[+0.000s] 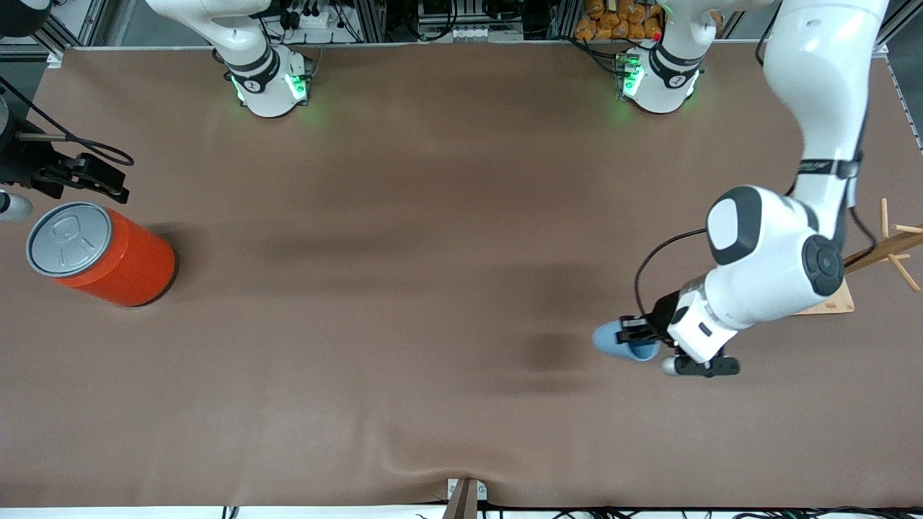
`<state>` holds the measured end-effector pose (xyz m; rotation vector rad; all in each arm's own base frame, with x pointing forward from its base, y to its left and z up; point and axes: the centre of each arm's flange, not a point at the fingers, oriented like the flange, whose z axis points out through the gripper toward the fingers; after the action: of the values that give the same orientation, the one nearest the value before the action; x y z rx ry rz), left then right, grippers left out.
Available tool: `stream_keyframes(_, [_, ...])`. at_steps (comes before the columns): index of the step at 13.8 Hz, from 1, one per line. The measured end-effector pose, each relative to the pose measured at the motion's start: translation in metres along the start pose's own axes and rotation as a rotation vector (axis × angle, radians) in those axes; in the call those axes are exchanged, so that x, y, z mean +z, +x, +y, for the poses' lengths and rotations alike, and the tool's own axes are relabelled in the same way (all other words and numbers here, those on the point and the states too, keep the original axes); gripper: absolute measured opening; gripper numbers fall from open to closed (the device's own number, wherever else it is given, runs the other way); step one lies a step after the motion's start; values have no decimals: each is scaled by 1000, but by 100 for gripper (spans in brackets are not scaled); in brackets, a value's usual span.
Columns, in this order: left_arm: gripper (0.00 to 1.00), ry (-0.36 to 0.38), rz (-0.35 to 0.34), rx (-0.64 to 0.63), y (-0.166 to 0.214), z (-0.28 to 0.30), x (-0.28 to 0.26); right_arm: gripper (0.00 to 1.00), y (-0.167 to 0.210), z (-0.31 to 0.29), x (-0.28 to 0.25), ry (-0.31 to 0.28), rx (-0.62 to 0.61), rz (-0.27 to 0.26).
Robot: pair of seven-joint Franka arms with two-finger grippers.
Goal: Flip cup
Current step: 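Swing the cup upright with the left gripper and set it down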
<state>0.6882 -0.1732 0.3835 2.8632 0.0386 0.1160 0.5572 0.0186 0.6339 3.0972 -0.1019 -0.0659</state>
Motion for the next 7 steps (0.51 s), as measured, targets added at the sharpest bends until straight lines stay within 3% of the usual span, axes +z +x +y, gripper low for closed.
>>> stream_keyframes(3, [5, 193, -15, 27, -18, -46, 11, 100, 0, -5, -1, -3, -9, 2])
stream_keyframes(7, [5, 214, 26, 11, -53, -92, 54, 100, 0, -4, -1, -3, -8, 2])
